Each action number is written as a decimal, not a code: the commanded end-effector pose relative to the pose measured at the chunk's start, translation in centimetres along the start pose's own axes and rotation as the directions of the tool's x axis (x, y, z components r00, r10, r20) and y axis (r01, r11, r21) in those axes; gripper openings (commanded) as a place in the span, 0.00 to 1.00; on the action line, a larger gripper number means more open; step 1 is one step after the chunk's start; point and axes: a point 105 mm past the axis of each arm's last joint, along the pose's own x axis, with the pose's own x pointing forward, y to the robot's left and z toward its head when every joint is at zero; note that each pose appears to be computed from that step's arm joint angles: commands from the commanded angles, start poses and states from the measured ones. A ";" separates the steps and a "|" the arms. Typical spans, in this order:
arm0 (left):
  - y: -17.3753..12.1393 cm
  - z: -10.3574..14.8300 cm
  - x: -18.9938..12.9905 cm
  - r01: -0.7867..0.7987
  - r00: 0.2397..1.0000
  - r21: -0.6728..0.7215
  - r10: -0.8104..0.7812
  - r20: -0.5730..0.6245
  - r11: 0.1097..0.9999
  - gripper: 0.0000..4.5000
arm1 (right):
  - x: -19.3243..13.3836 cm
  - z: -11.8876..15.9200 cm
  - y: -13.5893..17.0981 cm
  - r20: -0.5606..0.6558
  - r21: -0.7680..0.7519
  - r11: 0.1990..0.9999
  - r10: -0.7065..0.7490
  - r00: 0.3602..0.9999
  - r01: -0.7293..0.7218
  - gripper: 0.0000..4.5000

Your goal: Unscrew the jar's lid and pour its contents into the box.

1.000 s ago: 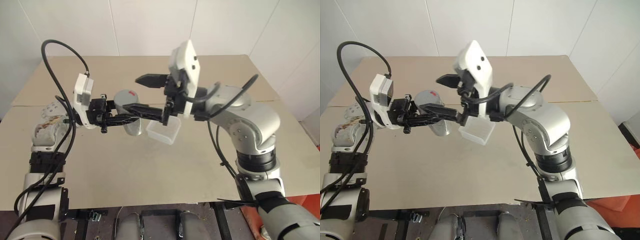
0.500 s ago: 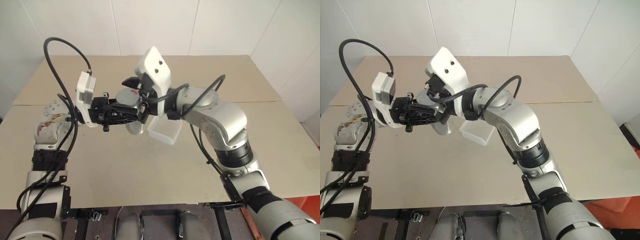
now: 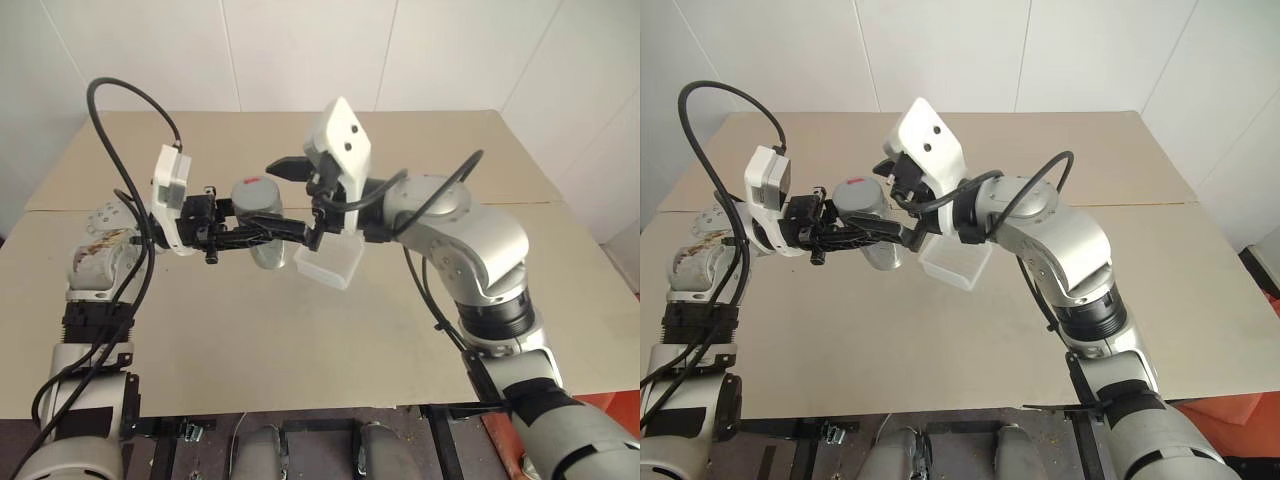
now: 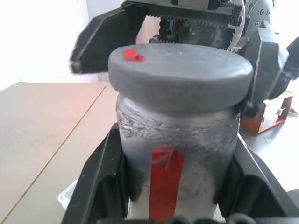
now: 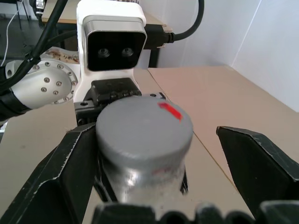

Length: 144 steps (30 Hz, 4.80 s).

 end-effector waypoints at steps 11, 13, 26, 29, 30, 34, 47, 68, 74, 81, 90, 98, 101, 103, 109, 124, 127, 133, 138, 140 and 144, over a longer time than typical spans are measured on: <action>-0.6 1.1 -0.5 0.020 1.000 0.051 -0.020 0.011 0.999 0.43 | -3.1 0.7 -1.4 0.031 -0.038 0.997 -0.072 0.997 0.073 0.99; -0.6 1.1 -0.4 0.021 1.000 0.051 -0.022 0.010 0.998 0.43 | -3.4 0.4 -1.4 0.021 -0.035 0.997 -0.068 0.997 0.069 0.99; -0.3 1.0 0.1 0.015 1.000 0.060 -0.015 0.009 0.998 0.43 | -3.6 1.3 0.6 0.061 -0.006 0.998 0.058 0.996 -0.058 0.99; -0.2 1.0 0.4 0.022 1.000 0.063 -0.023 0.015 0.998 0.43 | -2.6 1.3 1.0 0.062 -0.009 0.998 0.066 0.996 -0.066 0.99; -0.2 1.0 0.5 0.021 1.000 0.063 -0.022 0.015 0.998 0.43 | -2.3 1.4 1.1 0.061 -0.009 0.998 0.066 0.996 -0.065 0.99; -0.2 0.7 0.7 0.030 1.000 0.069 -0.031 0.004 0.997 0.43 | -0.9 1.4 0.9 0.038 -0.008 0.999 0.039 0.999 -0.038 0.99; -0.4 0.6 0.5 0.029 1.000 0.072 -0.029 -0.007 0.997 0.43 | 1.3 1.4 0.8 0.028 0.006 1.000 0.021 0.999 -0.021 0.99; -0.4 0.6 0.5 0.030 0.999 0.071 -0.029 -0.013 0.997 0.43 | 1.3 2.3 1.1 0.064 -0.018 0.999 0.038 0.997 -0.037 0.99; -0.4 0.5 0.5 0.031 0.999 0.069 -0.030 -0.012 0.997 0.43 | 1.3 2.4 1.1 0.073 -0.021 0.999 0.038 0.997 -0.036 0.99; -0.5 0.5 0.4 0.029 1.000 0.064 -0.028 -0.009 0.998 0.43 | 1.2 2.6 1.2 0.090 -0.025 0.999 0.045 0.995 -0.043 0.99; -0.5 0.5 0.3 0.029 1.000 0.065 -0.028 -0.013 0.997 0.43 | 1.2 2.5 1.4 0.090 -0.026 0.998 0.055 0.994 -0.053 0.86; -0.5 0.4 0.2 0.028 0.999 0.062 -0.027 -0.020 0.998 0.43 | 1.1 3.0 0.9 0.118 -0.007 1.000 0.027 0.993 -0.027 0.61; -0.7 0.0 0.2 0.032 0.999 0.058 -0.031 -0.027 0.998 0.43 | 0.5 3.7 0.4 0.163 0.076 0.996 0.034 0.986 -0.047 0.61; -0.8 -0.2 0.1 0.038 0.999 0.058 -0.036 -0.034 0.998 0.43 | 0.0 4.3 0.2 0.200 0.148 0.985 0.052 0.978 -0.082 0.61; -1.1 -0.9 0.0 0.044 0.998 0.065 -0.041 -0.050 0.997 0.43 | -1.9 4.8 -0.9 0.236 0.291 0.949 0.048 0.971 -0.118 0.61; 1.4 0.1 -1.0 -0.217 0.975 0.170 0.221 -0.003 0.961 0.43 | -14.5 -14.1 -6.6 -0.323 0.008 0.762 -0.611 0.722 0.648 0.61; 2.4 -0.6 -0.2 -0.292 0.950 0.257 0.311 -0.033 0.921 0.43 | -16.1 -17.9 -6.1 -0.434 0.009 0.732 -0.611 0.662 0.681 0.69; 5.9 -2.3 1.4 -0.387 0.829 0.618 0.551 -0.091 0.684 0.43 | -16.9 -17.4 -5.1 -0.487 0.050 0.823 -0.475 0.733 0.566 0.99; 7.5 -0.4 4.0 -0.338 0.803 0.866 0.592 0.062 0.368 0.43 | -16.5 -12.5 -4.9 -0.400 0.183 0.881 -0.339 0.852 0.436 0.99; 7.1 -0.3 5.5 -0.199 0.844 0.956 0.533 0.057 0.214 0.43 | -15.6 -11.0 -4.0 -0.395 0.244 0.906 -0.234 0.888 0.347 0.99; 5.8 -2.9 8.4 0.176 0.924 0.970 0.368 -0.104 -0.168 0.43 | -13.5 -8.2 -1.7 -0.350 0.354 0.927 0.007 0.937 0.125 0.99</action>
